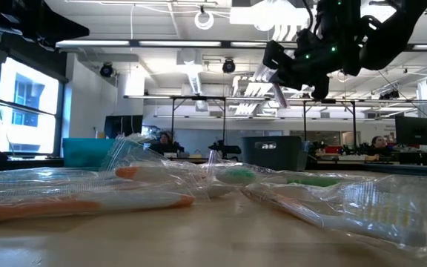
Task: Pick & Place Toothbrushes
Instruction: Put the orange toothbrush into the dark gray bin
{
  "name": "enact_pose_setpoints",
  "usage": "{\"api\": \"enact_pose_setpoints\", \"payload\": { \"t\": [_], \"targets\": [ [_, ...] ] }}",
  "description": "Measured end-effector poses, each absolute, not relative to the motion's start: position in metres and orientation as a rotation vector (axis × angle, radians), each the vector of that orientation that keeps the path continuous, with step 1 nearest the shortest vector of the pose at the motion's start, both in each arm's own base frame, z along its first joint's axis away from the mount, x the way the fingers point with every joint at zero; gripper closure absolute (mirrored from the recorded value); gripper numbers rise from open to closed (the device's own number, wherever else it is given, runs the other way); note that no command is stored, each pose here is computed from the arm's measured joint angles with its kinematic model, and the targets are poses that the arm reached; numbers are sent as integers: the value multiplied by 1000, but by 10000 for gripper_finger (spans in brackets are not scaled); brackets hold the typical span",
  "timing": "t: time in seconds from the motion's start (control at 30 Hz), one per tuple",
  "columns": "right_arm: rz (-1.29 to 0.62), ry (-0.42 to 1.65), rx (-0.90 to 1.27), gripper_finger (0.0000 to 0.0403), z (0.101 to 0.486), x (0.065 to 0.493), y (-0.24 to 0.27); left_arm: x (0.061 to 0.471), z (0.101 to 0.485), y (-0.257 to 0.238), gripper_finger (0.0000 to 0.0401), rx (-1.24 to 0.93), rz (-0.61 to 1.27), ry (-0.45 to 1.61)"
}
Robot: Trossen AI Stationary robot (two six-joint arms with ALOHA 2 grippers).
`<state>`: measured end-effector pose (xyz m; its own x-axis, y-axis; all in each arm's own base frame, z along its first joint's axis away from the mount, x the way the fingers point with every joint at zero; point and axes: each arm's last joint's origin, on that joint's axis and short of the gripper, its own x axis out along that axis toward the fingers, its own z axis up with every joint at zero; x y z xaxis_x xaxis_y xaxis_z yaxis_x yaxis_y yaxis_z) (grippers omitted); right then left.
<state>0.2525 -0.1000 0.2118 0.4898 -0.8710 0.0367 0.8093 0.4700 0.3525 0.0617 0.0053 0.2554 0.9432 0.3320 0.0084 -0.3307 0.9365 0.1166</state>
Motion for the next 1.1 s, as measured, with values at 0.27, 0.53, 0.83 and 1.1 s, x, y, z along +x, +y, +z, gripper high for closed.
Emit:
{"api": "enact_pose_setpoints", "payload": {
  "t": [0.27,0.53,0.83,1.1],
  "targets": [
    [-1089,-271,323,380,206,258,-120,61,261,5,401,131,344,-42],
    [-1129,-119,212,380,212,294,-132,61,262,5,401,150,347,-48],
    [-1291,46,157,380,214,297,-148,61,262,5,401,154,347,-46],
    [-1317,111,234,380,202,290,-156,61,262,5,401,154,347,-46]
  ]
}}
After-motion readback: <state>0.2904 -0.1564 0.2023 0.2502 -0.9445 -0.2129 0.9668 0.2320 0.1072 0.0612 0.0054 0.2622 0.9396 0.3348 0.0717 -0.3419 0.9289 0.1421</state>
